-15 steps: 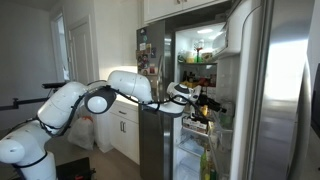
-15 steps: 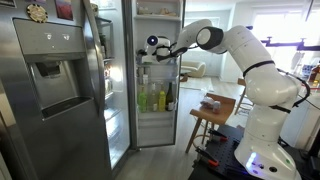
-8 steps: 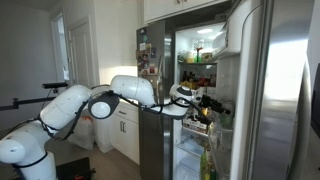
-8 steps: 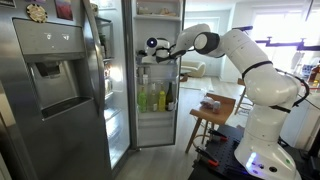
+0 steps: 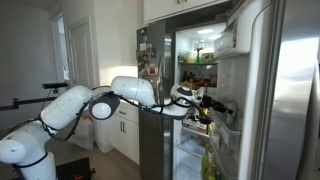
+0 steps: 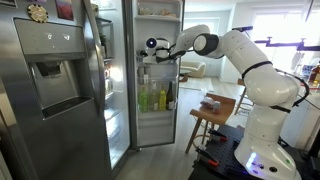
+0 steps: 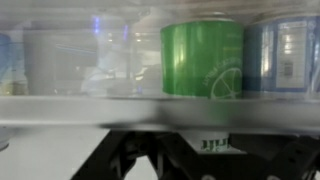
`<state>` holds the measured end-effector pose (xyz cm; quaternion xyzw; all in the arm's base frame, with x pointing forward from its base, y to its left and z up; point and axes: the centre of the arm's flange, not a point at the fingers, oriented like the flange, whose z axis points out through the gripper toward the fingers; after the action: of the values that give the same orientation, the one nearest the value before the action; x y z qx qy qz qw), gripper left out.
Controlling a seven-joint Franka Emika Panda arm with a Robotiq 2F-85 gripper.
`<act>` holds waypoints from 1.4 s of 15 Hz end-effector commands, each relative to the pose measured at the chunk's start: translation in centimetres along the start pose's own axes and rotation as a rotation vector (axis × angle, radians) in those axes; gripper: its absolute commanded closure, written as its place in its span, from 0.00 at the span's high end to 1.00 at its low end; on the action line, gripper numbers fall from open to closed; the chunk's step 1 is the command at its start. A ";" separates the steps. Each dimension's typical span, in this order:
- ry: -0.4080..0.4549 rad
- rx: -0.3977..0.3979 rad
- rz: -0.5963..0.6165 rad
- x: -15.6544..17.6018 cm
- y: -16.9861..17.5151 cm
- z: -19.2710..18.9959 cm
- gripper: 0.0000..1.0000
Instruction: Slide the can in the fridge from left to right
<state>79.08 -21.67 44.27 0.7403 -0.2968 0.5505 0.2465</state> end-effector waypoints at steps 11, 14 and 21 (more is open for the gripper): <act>0.073 -0.075 -0.061 0.1 1.9 1.8 1.00; 0.080 -0.087 -0.075 0.1 2.3 2.2 1.00; 0.080 -0.125 -0.089 -0.1 4.1 3.0 1.00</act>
<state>78.48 -24.20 43.84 0.7306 -0.2736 0.5483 0.3013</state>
